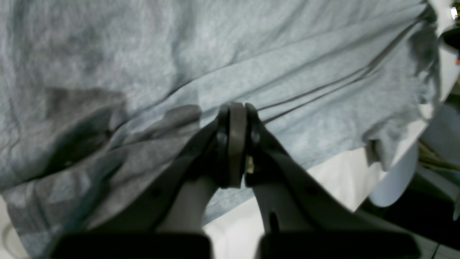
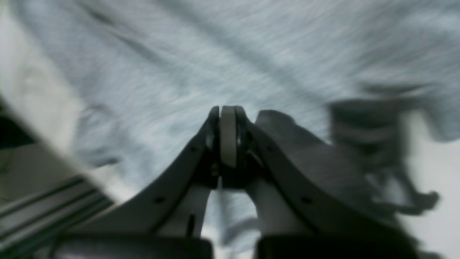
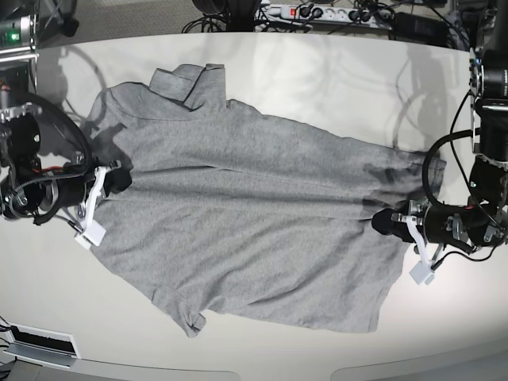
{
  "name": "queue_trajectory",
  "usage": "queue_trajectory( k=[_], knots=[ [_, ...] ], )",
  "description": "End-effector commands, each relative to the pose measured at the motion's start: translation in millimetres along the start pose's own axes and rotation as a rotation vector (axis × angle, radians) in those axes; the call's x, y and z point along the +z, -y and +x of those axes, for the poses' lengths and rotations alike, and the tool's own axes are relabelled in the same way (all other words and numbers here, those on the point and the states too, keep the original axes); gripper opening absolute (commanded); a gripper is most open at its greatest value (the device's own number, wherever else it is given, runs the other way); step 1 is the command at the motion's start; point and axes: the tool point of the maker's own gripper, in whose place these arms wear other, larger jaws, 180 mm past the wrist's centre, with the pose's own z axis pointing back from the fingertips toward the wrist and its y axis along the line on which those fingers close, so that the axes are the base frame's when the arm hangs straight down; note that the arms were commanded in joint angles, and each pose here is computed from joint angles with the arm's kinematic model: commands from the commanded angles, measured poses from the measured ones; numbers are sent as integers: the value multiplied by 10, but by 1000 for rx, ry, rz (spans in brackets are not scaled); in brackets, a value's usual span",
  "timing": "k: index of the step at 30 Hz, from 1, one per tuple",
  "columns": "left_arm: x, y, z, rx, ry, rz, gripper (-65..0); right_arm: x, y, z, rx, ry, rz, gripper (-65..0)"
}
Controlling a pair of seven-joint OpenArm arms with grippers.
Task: Layout the t-shirt on the table in an organized manner, then fold the t-shirt properly
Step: 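Hold the shirt with both grippers and pull it taut outward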
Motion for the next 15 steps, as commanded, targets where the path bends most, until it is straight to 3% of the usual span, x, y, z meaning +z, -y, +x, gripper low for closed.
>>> queue_trajectory(
  k=[1, 11, 15],
  knots=[
    [119, 4, 186, -20, 48, -6, -650, 74, -67, 75, 24, 29, 20, -650],
    [-24, 111, -204, 26, 17, -56, -650, -10, -932, -441, 134, 16, 148, -650],
    [-83, 214, -405, 22, -4, -78, -650, -42, -1129, -684, 128, -13, 177, -650]
  ],
)
